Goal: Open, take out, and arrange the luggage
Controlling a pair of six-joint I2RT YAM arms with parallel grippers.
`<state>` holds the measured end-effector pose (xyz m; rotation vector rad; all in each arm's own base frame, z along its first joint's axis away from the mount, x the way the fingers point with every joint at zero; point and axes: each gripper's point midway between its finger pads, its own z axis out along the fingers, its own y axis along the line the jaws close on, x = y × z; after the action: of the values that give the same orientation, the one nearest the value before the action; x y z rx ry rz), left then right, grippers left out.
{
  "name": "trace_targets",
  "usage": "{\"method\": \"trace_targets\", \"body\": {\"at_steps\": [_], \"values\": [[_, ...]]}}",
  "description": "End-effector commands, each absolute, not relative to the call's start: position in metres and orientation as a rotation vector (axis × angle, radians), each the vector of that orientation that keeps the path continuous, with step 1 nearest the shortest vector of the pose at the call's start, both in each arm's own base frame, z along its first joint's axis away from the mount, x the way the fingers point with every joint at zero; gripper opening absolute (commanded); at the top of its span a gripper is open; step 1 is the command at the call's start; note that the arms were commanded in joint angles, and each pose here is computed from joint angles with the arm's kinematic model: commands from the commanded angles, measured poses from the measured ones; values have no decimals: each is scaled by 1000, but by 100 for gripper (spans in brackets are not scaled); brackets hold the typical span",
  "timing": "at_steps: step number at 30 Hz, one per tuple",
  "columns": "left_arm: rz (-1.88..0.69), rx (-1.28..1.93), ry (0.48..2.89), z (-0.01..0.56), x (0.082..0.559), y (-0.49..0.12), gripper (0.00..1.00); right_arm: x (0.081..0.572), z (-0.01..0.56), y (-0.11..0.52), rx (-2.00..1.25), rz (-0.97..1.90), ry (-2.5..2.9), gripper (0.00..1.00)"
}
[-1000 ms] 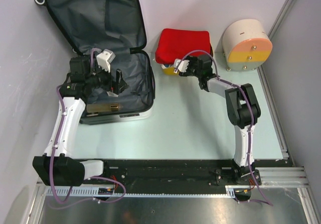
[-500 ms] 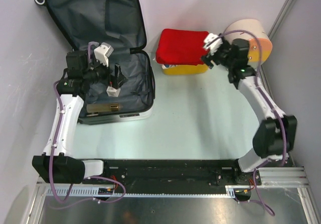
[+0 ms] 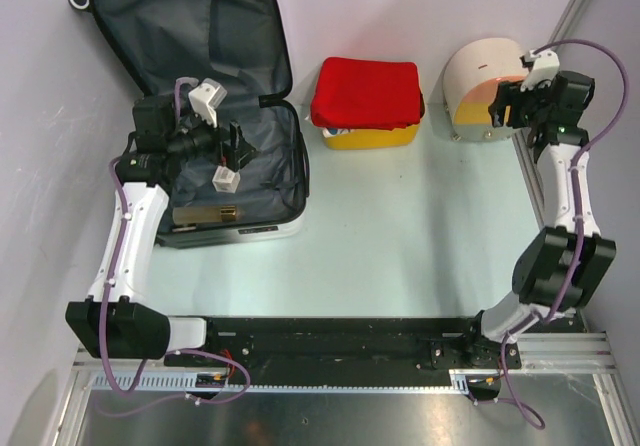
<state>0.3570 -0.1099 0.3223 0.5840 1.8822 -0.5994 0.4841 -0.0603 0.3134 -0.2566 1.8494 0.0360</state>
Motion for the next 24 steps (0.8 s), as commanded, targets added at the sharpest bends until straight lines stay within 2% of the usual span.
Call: {"method": "trace_targets", "body": {"at_steps": [1, 9, 16, 24], "values": [[-595, 554, 1828, 344, 367, -109, 100, 515, 319, -84, -113, 71, 1843, 70], [-576, 541, 1853, 338, 381, -105, 100, 569, 283, -115, -33, 95, 1862, 63], [-546, 536, 1862, 335, 389, -102, 100, 599, 279, -123, -33, 100, 1829, 57], [-538, 529, 1871, 333, 393, -100, 100, 613, 270, -122, -25, 143, 1839, 39]]}}
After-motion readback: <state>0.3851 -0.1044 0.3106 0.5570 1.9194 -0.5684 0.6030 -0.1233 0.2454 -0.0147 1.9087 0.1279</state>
